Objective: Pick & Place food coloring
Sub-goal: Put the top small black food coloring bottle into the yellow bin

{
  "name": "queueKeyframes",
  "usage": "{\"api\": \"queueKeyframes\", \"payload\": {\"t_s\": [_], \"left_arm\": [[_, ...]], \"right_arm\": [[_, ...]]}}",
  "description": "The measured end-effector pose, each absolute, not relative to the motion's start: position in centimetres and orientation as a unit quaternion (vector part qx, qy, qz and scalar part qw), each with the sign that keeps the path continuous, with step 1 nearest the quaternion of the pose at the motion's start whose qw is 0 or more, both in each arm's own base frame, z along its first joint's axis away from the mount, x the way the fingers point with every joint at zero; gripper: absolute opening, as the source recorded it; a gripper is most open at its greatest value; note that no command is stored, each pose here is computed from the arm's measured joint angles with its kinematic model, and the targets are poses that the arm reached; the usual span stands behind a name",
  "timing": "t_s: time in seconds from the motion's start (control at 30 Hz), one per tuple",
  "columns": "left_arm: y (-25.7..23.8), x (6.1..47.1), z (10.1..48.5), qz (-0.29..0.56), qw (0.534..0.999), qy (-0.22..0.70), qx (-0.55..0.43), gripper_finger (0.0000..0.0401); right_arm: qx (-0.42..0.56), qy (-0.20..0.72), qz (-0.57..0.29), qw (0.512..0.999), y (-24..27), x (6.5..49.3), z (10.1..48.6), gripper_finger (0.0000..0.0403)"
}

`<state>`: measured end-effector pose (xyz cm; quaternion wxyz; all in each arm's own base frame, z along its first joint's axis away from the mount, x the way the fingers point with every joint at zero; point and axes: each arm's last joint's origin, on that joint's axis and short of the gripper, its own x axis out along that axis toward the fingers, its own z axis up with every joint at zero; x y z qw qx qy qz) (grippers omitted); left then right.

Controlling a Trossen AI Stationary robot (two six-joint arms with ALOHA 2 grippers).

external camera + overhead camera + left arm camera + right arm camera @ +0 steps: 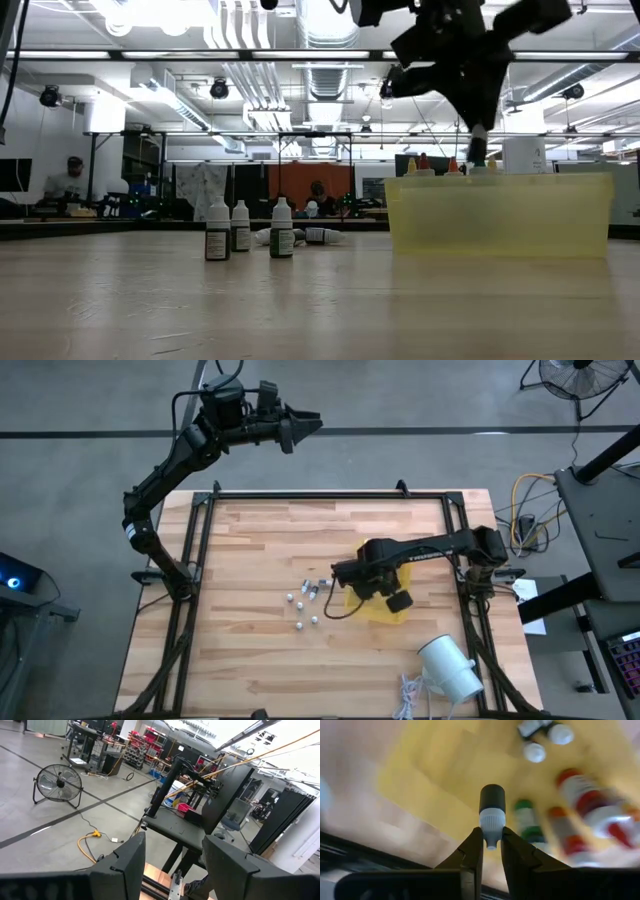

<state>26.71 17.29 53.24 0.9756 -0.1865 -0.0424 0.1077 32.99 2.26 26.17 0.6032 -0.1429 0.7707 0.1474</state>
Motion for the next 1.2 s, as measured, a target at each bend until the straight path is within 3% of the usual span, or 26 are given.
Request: {"api": "queueKeyframes", "payload": {"t_s": [0.17,0.5,1.2], "left_arm": [[17.3,26.7,53.2,0.108,0.976,-0.042,-0.186,0.0168],[17.3,26.7,52.7,0.115,0.976,-0.016,-0.186,0.0168],[17.4,26.8,52.7,0.117,0.976,-0.016,-0.182,0.0168]], "right_arm": [[-0.263,0.75,0.203,0.572,2.0,33.1,26.2,0.0047],[-0.344,0.715,0.236,0.562,2.0,33.8,25.4,0.0047],[-0.309,0.771,0.211,0.516,2.1,35.4,20.1,0.0047]]}}
